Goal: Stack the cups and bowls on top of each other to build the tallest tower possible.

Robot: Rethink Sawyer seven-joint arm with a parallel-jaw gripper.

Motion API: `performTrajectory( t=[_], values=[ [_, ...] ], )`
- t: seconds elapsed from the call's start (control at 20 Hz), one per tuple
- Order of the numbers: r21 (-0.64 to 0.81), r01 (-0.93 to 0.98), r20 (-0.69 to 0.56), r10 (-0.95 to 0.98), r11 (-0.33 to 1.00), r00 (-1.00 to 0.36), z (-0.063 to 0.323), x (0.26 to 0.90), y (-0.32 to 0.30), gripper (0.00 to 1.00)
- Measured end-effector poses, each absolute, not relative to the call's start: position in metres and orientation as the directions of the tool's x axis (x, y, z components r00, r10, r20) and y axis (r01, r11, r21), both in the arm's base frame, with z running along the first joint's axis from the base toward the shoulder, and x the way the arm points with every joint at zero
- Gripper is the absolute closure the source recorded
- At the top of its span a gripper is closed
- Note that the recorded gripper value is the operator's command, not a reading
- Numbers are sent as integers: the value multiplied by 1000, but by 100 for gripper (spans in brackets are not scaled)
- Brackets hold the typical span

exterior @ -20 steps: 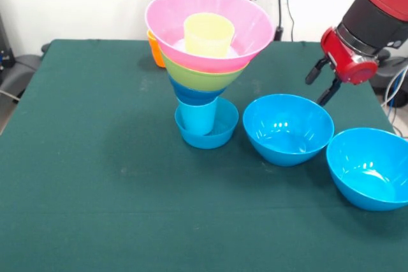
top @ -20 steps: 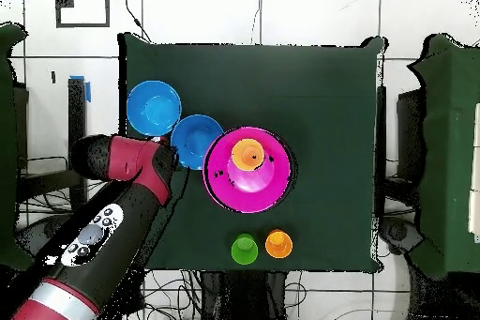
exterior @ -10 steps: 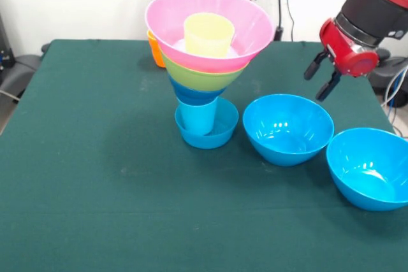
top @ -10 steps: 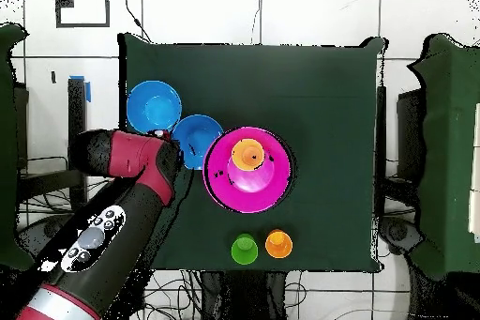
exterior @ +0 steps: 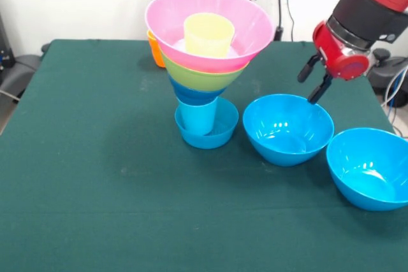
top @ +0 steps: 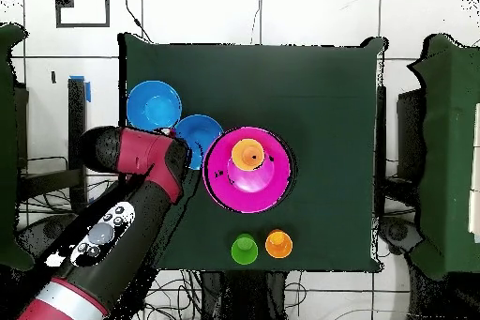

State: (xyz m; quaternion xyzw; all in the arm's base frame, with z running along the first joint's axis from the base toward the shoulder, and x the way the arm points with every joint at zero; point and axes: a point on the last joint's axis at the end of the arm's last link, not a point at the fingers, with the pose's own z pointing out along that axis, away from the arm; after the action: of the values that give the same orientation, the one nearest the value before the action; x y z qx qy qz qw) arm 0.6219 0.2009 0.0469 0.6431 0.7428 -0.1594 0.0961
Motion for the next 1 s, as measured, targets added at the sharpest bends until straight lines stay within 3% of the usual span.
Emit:
performTrajectory(
  t=[0.9, 0.95, 1.0],
  values=[
    [-137, 985, -384, 910, 108, -153, -16, 615, 178, 0],
    [-145, 983, -386, 909, 110, -159, -23, 614, 178, 100],
    [-145, 983, -387, 908, 111, -159, -23, 614, 178, 100]
  ],
)
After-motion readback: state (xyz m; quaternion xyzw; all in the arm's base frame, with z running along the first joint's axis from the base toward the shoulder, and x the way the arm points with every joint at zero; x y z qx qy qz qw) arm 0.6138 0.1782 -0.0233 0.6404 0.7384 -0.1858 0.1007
